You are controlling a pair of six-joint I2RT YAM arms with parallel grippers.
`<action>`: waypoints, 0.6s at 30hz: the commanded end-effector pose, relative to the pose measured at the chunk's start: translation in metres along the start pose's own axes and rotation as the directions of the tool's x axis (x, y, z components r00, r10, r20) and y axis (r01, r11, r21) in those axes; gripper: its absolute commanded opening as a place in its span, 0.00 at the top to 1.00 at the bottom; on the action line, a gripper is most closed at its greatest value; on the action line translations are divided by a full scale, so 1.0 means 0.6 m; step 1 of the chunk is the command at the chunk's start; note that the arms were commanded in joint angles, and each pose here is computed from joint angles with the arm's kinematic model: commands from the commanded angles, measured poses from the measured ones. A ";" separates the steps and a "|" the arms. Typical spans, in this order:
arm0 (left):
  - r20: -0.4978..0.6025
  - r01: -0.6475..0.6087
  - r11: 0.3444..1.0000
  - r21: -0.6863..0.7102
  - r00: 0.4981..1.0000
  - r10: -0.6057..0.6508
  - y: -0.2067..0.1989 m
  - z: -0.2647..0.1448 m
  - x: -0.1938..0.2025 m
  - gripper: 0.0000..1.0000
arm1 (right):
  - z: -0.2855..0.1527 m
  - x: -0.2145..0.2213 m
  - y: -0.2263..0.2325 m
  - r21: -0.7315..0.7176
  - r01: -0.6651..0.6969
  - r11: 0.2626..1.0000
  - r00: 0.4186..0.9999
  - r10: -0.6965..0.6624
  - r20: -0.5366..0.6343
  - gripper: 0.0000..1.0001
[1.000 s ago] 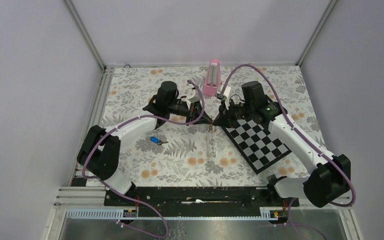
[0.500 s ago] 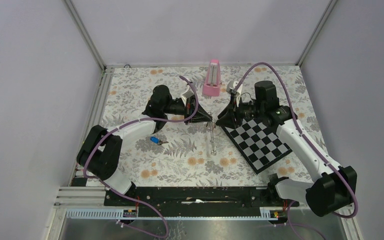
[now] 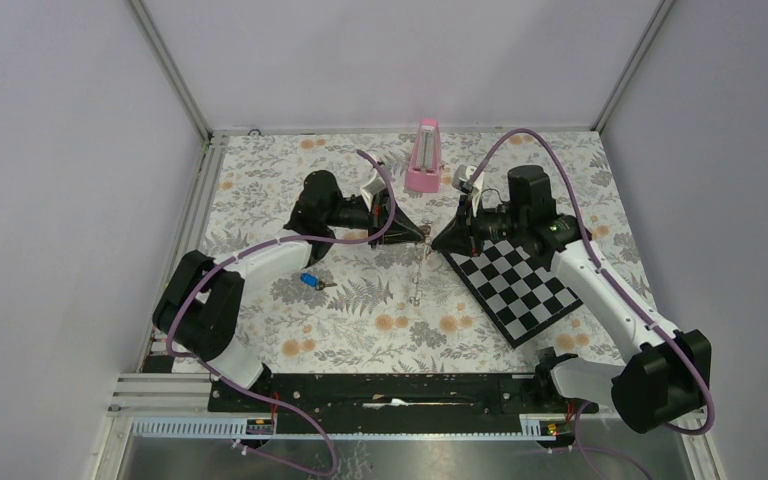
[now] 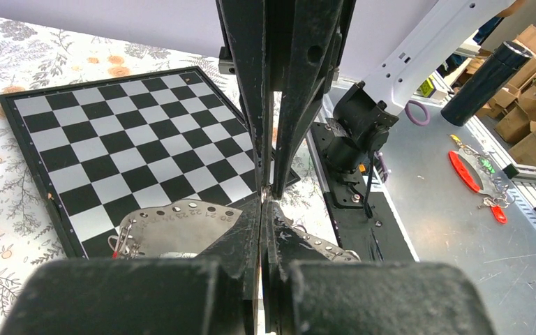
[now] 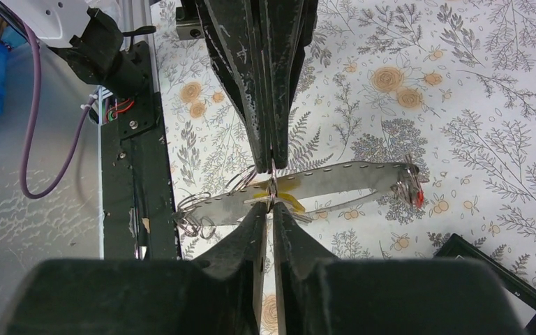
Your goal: Put the keys on the keyring
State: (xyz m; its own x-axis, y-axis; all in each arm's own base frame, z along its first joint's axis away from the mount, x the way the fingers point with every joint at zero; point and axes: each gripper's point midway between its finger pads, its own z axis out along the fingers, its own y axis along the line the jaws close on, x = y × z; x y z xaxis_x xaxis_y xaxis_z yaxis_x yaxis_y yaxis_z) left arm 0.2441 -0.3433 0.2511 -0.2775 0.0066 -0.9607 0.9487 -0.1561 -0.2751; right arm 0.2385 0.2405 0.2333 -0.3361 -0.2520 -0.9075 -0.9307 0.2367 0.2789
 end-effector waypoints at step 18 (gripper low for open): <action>0.096 -0.109 0.993 0.050 0.990 0.104 -0.037 -0.003 -0.054 1.00 | 0.014 0.005 -0.004 -0.043 -0.034 0.999 0.998 0.036 0.042 1.00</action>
State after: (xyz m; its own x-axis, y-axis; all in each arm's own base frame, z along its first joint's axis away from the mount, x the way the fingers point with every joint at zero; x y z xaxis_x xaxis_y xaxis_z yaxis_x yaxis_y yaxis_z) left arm 0.2401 -0.3422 0.2561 -0.2840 -0.0172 -0.9587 0.9459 -0.1685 -0.2772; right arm 0.2391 0.2437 0.2246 -0.3600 -0.2296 -0.9043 -0.9229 0.2291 0.3093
